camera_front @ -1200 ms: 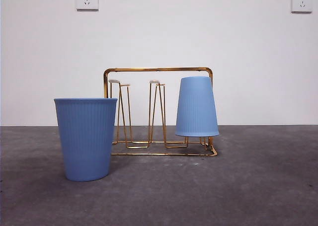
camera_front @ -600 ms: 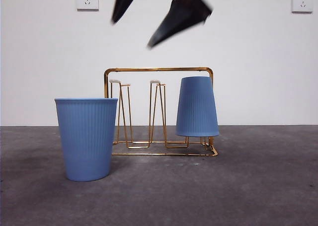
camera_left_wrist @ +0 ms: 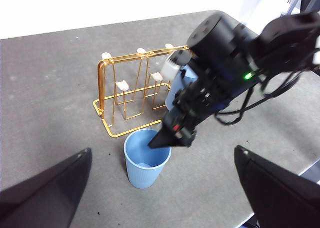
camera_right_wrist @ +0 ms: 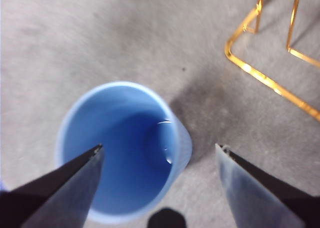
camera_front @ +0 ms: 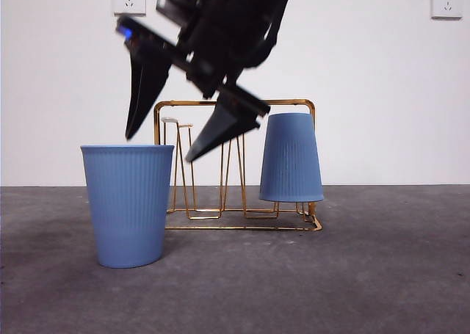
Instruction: Pick up cup 1,put cup 1 in the cup rack,pick up cup 2,put cup 2 in the cup rack
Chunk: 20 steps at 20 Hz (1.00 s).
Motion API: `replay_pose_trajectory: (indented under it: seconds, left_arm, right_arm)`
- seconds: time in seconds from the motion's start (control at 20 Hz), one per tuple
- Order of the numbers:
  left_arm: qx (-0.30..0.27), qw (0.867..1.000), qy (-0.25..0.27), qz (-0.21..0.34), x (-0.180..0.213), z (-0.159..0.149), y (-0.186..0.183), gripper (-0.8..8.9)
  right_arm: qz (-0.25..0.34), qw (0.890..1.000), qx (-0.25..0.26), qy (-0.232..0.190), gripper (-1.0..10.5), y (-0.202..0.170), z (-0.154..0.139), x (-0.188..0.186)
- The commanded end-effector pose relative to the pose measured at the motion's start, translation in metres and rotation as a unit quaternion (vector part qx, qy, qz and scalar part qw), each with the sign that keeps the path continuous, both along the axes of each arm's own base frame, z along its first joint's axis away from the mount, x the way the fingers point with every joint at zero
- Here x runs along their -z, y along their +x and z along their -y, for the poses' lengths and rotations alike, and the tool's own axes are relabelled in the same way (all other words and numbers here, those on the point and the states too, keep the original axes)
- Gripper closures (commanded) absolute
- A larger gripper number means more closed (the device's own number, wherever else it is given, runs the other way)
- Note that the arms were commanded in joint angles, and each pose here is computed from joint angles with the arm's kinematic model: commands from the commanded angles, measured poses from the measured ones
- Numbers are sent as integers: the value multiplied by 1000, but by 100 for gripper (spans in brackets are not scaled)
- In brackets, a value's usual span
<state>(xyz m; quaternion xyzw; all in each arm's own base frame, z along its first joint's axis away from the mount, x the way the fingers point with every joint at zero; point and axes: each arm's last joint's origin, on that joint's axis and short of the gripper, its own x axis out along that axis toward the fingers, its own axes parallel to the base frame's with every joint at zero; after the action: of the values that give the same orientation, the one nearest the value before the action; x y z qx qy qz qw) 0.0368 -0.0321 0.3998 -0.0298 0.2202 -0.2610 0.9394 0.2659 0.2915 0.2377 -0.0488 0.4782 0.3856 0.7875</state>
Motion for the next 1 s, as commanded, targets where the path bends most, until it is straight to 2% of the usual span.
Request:
replay_pose_trajectory:
  seconds: [0.05,0.1,0.25,0.35,0.45,0.8,0.9,1.0]
  left_arm:
    - [-2,1000,-1,-3,2,0,0,334]
    - [-2,1000,-2,-2,1,0,0,334]
    - [1,1000,-14,1,0,1,1,334]
    - [3,999,-33,9,-4,2,1,334]
    - [10,999,-50,14,-6,4,2,335]
    - [31,994,-99,17,-13,7,2,339]
    - [57,988,-137,34,-20,9,2,339]
    - [89,977,-181,65,-31,11,2,339]
  right_arm:
    - [-9,1000,16,-19,573,3,-4,16]
    - [-8,999,19,-26,576,4,-4,20]
    - [-8,999,22,-33,829,5,-5,24]
    - [-7,999,24,-35,862,5,-5,24]
    - [-8,999,23,-36,963,5,-5,24]
    - [6,999,26,-40,959,4,-3,19]
    - [24,999,19,-21,959,0,2,0]
    - [61,998,16,14,959,-10,12,-36]
